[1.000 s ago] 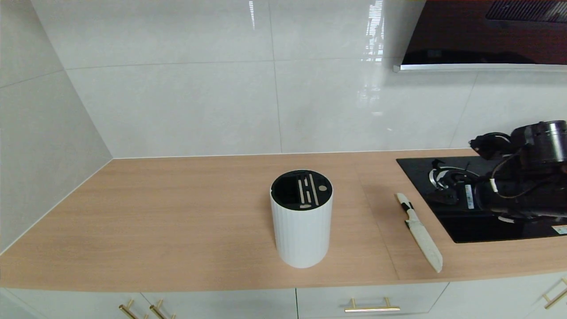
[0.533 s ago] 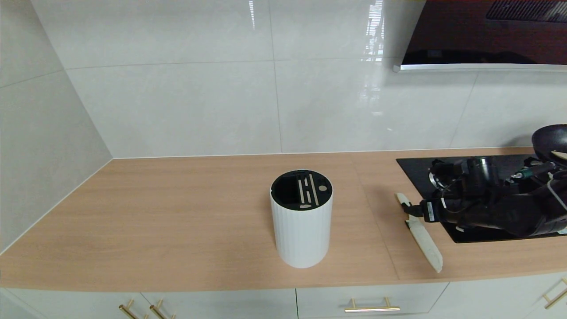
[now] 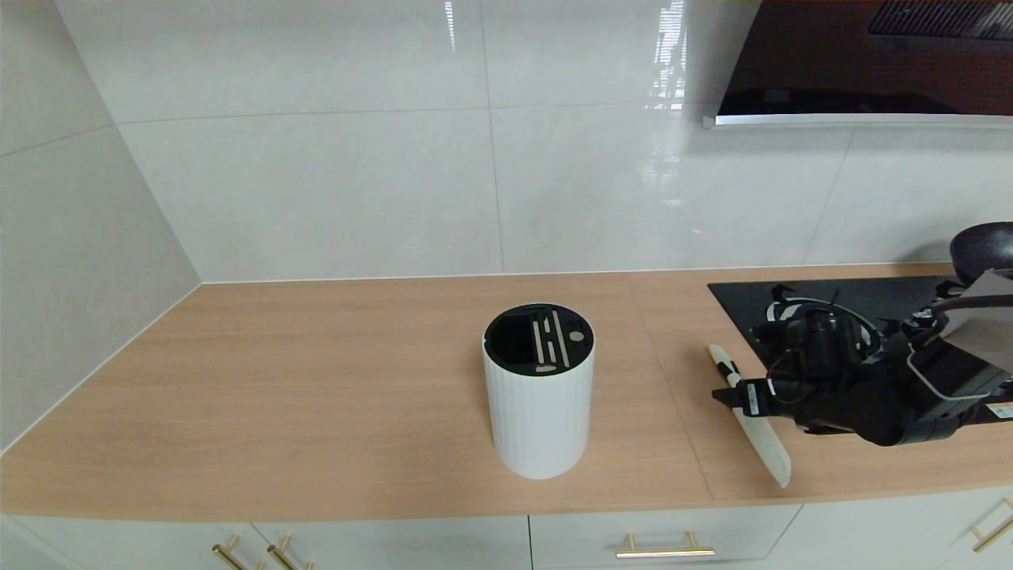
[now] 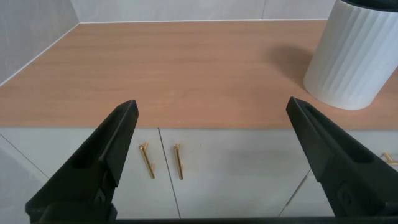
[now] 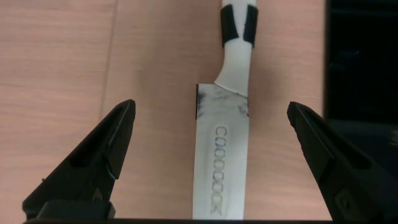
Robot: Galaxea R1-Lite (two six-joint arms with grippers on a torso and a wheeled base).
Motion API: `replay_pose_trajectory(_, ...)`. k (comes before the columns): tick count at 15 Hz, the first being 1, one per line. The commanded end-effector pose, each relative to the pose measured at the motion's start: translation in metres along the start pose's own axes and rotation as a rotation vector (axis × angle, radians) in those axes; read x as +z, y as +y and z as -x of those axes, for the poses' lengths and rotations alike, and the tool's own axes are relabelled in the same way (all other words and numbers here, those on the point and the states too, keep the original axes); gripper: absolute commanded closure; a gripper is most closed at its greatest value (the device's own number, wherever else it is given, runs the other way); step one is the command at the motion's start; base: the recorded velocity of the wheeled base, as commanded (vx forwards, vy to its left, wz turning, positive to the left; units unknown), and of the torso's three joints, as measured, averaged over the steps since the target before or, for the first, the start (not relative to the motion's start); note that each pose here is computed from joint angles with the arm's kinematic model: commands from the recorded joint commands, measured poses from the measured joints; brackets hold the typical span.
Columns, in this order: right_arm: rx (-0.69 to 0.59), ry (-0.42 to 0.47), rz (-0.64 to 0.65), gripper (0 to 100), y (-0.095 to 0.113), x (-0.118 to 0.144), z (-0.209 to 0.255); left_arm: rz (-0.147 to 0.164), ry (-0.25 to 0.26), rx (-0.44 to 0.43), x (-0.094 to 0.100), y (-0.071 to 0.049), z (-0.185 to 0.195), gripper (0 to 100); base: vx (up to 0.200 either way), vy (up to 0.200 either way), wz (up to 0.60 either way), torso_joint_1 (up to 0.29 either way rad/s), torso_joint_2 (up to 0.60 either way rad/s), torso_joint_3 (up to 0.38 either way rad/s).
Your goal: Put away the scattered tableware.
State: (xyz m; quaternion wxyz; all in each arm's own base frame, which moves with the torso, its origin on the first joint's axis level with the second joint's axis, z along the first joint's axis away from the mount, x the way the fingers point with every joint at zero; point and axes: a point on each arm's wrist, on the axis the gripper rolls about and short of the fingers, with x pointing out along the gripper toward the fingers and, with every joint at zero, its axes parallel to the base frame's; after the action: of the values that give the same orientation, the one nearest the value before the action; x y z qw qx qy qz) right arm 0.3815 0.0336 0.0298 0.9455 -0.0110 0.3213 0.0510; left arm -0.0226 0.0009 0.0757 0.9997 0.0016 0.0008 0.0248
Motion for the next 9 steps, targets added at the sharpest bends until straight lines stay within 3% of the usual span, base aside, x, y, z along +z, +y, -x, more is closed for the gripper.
replay_pose_trajectory(1,0.000,0.028,0.000,0,0.000,-0.010,-0.009,0.000,0.000,0.001,0.000,0.000,0.000,0,0.000,0.000,0.00,0.000,0.00,0.000)
replay_pose_trajectory(9,-0.003,-0.001,0.000,0,-0.001,-0.018,-0.023,-0.001,0.000,0.001,0.000,0.000,0.000,0,0.000,0.000,0.00,0.000,0.00,0.000)
